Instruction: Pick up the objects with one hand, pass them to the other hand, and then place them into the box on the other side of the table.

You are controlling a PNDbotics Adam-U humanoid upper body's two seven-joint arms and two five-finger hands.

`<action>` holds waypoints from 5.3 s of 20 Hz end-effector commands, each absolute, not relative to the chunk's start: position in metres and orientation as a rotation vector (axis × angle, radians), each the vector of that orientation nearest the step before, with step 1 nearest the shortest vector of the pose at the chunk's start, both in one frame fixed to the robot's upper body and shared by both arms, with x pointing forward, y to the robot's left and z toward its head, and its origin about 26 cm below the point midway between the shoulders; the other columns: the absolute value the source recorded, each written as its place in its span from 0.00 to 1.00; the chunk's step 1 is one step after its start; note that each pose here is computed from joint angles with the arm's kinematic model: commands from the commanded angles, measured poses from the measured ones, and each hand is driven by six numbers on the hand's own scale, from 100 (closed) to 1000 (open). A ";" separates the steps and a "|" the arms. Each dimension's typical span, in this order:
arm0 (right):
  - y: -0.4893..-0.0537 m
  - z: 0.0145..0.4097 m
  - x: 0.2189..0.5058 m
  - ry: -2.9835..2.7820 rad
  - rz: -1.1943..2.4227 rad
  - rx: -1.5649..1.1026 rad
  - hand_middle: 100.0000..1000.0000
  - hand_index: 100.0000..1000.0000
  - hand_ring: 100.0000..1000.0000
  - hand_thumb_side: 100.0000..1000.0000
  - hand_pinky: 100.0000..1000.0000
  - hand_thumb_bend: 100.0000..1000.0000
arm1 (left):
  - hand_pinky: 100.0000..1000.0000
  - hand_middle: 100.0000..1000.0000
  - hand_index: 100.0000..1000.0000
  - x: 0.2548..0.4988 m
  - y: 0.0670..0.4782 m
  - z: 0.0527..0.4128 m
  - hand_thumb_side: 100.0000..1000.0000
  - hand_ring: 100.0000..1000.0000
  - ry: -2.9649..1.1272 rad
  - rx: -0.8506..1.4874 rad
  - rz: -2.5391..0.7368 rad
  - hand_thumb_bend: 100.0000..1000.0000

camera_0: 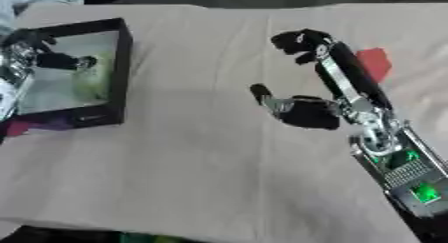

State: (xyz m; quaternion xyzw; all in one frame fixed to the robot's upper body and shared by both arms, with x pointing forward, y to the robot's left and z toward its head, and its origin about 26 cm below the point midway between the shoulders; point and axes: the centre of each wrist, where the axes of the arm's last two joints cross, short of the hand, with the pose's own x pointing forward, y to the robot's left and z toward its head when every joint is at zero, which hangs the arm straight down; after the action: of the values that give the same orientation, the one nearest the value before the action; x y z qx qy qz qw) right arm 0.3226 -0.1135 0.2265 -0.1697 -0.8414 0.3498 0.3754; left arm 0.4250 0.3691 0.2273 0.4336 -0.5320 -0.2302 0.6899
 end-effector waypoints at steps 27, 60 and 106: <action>-0.307 0.319 0.402 -1.632 0.944 -0.801 0.81 0.85 0.85 0.23 0.79 0.42 | 0.71 0.63 0.73 0.376 0.328 0.278 0.28 0.66 -1.796 0.858 -0.459 0.40; -0.472 0.316 0.401 -1.260 0.429 -1.086 0.80 0.85 0.84 0.22 0.78 0.53 | 0.70 0.60 0.71 0.361 0.323 0.286 0.27 0.63 -1.878 0.863 -0.402 0.40; -0.501 0.297 0.396 -1.299 0.177 -1.069 0.76 0.84 0.82 0.21 0.76 0.51 | 0.70 0.59 0.68 0.360 0.322 0.284 0.29 0.63 -1.882 0.845 -0.370 0.38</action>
State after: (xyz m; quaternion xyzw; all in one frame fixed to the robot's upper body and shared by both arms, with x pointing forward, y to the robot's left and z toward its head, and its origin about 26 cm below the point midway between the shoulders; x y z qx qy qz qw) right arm 0.4014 -0.4961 0.2810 -0.4573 -0.5712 0.0843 0.6763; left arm 0.3646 0.3162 0.2712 0.3380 -0.7717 -0.1575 0.5152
